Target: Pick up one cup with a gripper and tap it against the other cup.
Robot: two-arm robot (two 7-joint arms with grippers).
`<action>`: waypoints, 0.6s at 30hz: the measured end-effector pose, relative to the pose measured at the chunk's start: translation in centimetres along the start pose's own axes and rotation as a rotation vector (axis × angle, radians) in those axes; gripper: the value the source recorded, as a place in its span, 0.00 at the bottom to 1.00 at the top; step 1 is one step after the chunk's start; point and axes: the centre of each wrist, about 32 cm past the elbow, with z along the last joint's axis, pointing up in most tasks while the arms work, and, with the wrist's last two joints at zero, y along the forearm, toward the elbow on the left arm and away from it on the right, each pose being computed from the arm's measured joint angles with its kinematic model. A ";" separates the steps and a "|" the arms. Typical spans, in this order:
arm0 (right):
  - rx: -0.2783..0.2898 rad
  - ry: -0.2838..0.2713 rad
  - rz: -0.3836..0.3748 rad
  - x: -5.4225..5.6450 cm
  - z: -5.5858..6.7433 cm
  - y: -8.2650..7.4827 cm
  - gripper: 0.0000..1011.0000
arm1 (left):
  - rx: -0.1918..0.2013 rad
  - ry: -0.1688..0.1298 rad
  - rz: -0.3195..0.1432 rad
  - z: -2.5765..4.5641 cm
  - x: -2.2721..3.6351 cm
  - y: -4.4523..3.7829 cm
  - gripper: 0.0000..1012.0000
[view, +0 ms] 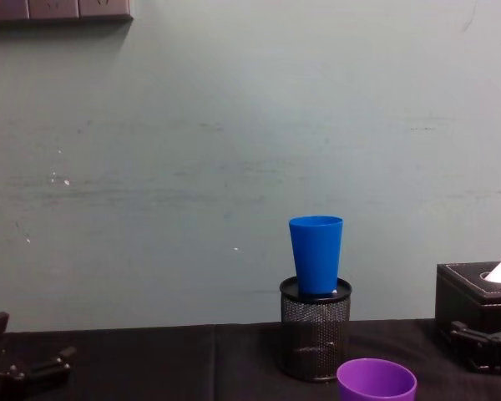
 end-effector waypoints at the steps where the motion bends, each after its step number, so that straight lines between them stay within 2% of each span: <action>1: 0.000 0.000 0.000 0.0 0.0 0.0 0.99 | 0.000 0.000 0.000 0.00 0.00 0.00 0.99; 18: 0.000 0.000 0.000 0.0 0.0 0.0 0.99 | 0.000 0.000 0.000 0.00 0.00 0.00 0.99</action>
